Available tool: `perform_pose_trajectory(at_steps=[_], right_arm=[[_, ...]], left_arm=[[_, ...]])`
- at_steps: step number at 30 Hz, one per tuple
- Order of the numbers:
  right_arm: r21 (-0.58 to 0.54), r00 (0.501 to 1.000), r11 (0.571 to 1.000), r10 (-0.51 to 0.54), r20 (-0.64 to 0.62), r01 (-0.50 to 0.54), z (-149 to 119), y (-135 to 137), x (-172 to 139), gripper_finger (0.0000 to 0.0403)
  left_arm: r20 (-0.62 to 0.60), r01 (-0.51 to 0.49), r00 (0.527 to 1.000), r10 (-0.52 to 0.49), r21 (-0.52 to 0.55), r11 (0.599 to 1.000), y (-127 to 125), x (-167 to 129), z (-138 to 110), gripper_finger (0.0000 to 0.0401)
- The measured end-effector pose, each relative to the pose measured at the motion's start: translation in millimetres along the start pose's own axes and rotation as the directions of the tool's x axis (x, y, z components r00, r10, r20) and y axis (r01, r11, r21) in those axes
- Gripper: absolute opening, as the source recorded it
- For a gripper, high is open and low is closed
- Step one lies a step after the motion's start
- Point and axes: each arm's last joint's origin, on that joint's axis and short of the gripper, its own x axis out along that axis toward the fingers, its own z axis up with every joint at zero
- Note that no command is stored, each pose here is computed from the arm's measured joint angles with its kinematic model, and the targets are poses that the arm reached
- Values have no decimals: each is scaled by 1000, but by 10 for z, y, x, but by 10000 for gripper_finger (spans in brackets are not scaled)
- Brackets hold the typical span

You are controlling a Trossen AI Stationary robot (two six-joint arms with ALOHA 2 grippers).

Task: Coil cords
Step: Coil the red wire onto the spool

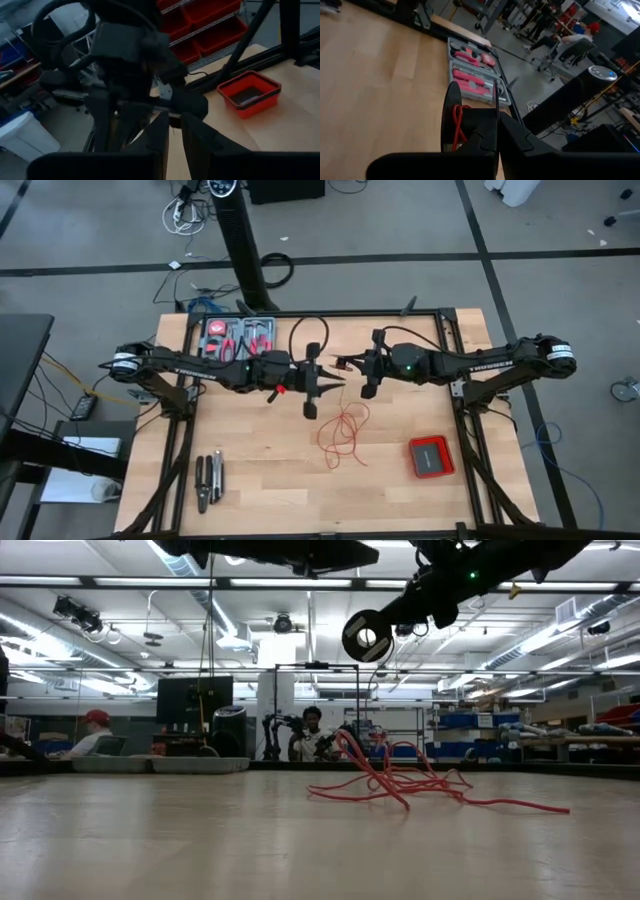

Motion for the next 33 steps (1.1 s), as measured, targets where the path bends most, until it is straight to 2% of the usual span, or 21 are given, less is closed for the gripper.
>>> perform_pose_trajectory(at_steps=[5,9,14,19,25,33], right_arm=[[-11,999,999,43,-32,-44,-56,-5,11,1],[-8,996,997,77,-50,-77,-99,-27,21,1],[9,988,988,153,-27,-152,-124,-47,33,1],[45,979,978,205,-7,-205,-148,-80,46,1],[56,981,980,192,-11,-191,-164,-115,56,1],[60,981,979,192,41,-194,-121,-130,58,1]], left_arm=[[-69,-70,995,68,-19,997,78,-25,-195,55],[-91,-106,991,99,-74,992,132,-58,-364,55],[-127,-140,984,125,-117,983,172,-110,-566,55],[-104,-178,981,163,-169,969,227,-174,-719,56],[-90,-142,988,125,-206,968,270,-195,-778,81],[-106,-167,983,147,-206,964,279,-197,-788,112]])
